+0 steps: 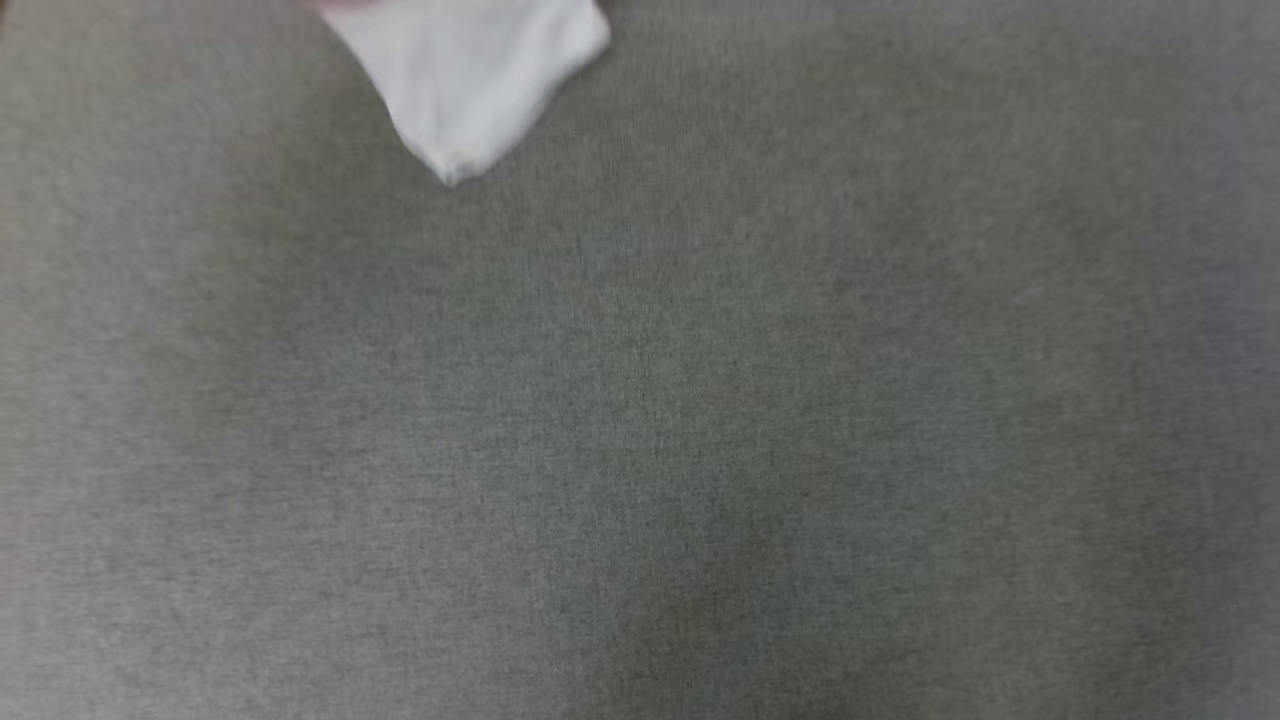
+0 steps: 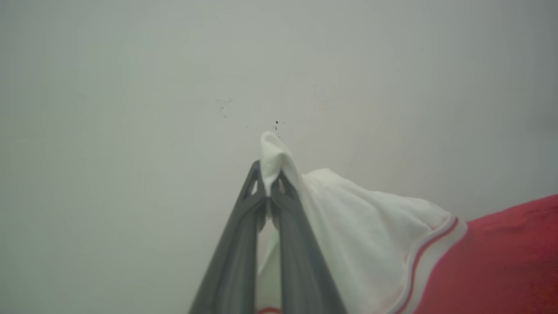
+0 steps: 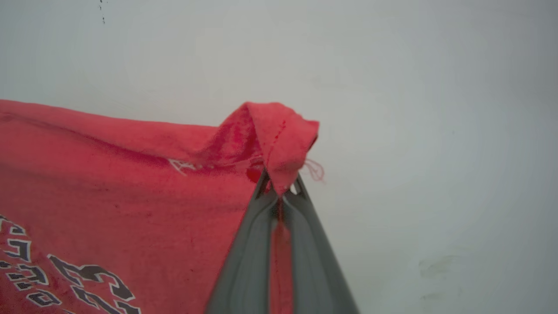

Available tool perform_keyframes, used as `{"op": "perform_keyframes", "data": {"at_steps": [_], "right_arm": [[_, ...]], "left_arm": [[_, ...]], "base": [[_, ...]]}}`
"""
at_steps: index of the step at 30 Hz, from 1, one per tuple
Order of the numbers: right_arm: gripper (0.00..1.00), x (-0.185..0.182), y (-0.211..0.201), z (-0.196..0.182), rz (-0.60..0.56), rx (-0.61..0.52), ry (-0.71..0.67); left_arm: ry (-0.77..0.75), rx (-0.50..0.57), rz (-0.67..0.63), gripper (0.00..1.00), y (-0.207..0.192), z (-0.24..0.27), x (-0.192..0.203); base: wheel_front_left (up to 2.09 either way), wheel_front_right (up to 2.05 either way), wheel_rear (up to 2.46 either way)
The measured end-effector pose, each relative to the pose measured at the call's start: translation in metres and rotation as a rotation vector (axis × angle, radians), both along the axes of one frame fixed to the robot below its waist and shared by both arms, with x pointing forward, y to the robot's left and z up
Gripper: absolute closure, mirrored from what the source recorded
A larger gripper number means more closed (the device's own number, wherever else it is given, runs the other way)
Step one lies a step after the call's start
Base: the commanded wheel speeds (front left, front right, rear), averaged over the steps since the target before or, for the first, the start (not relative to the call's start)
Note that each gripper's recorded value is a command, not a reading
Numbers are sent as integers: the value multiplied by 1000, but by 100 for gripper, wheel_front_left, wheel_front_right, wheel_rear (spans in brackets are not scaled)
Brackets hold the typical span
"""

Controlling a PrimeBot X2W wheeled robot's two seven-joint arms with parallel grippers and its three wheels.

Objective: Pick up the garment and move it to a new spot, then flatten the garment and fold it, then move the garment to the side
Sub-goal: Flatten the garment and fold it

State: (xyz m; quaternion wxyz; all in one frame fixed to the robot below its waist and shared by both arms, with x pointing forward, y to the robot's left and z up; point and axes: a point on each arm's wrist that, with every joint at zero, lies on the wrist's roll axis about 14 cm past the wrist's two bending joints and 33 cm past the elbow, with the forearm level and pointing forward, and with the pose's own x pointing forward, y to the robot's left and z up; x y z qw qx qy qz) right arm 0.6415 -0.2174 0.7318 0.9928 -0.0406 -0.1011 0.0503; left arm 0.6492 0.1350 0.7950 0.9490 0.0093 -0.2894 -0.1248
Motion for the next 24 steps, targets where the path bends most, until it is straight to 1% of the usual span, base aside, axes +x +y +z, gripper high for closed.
{"op": "perform_keyframes", "data": {"at_steps": [4,7,10,15,17,20,24], "right_arm": [[100,27,4,-6,7,-17,-15],[100,47,6,-23,13,-18,-6],[100,65,11,-58,24,-8,40],[100,86,18,-129,37,22,167],[100,90,21,-154,41,19,216],[100,91,25,-176,50,39,252],[100,76,24,-200,45,88,299]], "left_arm": [[-3,8,8,100,3,-9,29],[23,5,9,100,5,-29,51],[91,-1,12,100,8,-69,73],[211,-23,15,100,12,-138,98],[262,-40,17,100,16,-165,103],[325,-59,21,100,21,-196,101],[400,-93,24,100,28,-226,85]], "base": [[0,0,0],[0,0,0],[0,0,0],[0,0,0],[0,0,0],[0,0,0],[0,0,0]]}}
